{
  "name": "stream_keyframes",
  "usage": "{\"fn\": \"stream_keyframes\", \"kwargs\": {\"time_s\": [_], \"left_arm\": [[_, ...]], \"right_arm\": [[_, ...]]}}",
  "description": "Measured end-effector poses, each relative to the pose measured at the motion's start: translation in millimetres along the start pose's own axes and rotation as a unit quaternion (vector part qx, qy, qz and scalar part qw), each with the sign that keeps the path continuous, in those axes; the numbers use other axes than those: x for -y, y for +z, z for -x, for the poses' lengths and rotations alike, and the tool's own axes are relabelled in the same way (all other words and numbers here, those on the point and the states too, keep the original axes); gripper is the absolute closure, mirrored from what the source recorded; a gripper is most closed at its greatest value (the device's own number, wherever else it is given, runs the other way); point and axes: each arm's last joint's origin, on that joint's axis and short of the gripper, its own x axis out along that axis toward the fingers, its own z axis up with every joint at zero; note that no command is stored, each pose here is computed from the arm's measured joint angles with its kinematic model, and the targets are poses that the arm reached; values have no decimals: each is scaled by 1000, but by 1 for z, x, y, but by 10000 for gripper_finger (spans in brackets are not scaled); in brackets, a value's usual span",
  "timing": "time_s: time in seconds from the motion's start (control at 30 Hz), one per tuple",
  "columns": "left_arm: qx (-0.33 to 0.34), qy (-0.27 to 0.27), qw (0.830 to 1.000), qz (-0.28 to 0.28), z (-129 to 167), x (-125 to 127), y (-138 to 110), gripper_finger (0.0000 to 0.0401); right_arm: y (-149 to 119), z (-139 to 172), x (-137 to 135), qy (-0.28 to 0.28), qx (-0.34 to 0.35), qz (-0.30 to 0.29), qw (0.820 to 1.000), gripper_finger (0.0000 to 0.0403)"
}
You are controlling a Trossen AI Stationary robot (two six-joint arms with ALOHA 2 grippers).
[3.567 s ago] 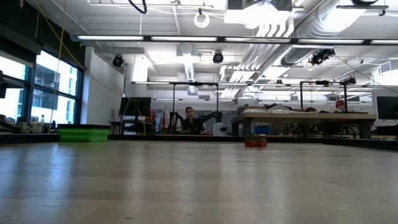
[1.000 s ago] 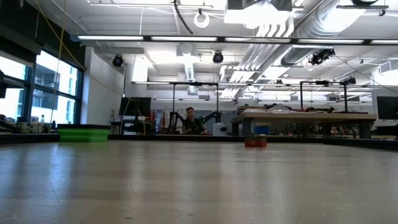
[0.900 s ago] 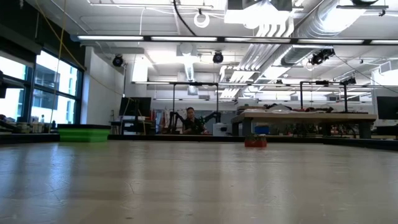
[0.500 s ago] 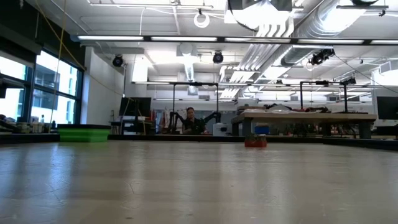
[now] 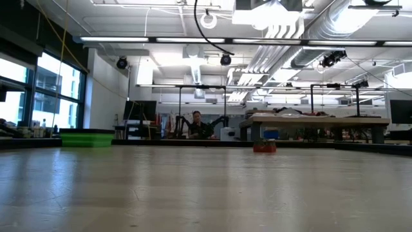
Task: Coil cords
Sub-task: Coil the blue wire onto a spool
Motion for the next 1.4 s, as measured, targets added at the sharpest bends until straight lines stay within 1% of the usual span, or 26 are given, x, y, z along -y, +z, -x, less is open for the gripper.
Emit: {"fn": "stream_keyframes", "kwargs": {"time_s": [0.1, 0.17, 0.27, 0.47, 0.53, 0.67, 0.73, 0.83, 0.97, 1.17, 1.4], "left_arm": [[-6, -26, 999, -32, -3, 5, 15, 242], [-3, -43, 998, -50, -5, 7, 23, 242], [2, -42, 996, -79, -12, 7, 29, 242], [-6, -35, 996, -81, -32, 2, 28, 242], [-5, -32, 997, -68, -40, 2, 25, 242], [24, -40, 999, -24, -51, 4, 25, 242], [35, -43, 998, -10, -54, 6, 25, 242], [39, -48, 998, -6, -61, 7, 21, 242], [40, -68, 997, 7, -68, 14, 16, 242], [63, -71, 995, 12, -82, 20, 9, 242], [70, -47, 996, 15, -89, 19, 4, 242]], "right_arm": [[-1, 1, 2, -30, -4, 0, 1000, 403], [-4, -2, 3, -32, -8, -2, 999, 403], [-6, -6, 1, -26, -2, -10, 1000, 403], [-5, -10, -1, -14, 18, -8, 1000, 403], [-4, -10, -2, -14, 22, -7, 1000, 403], [-4, -10, -1, -15, 21, -8, 1000, 403], [-4, -10, -2, -14, 21, -8, 1000, 403], [-4, -10, -1, -15, 22, -4, 1000, 403], [-2, -10, -2, -14, 29, 3, 999, 403], [-2, -10, -2, -13, 30, 3, 999, 403], [-2, -10, -2, -6, 32, 4, 999, 403]]}}
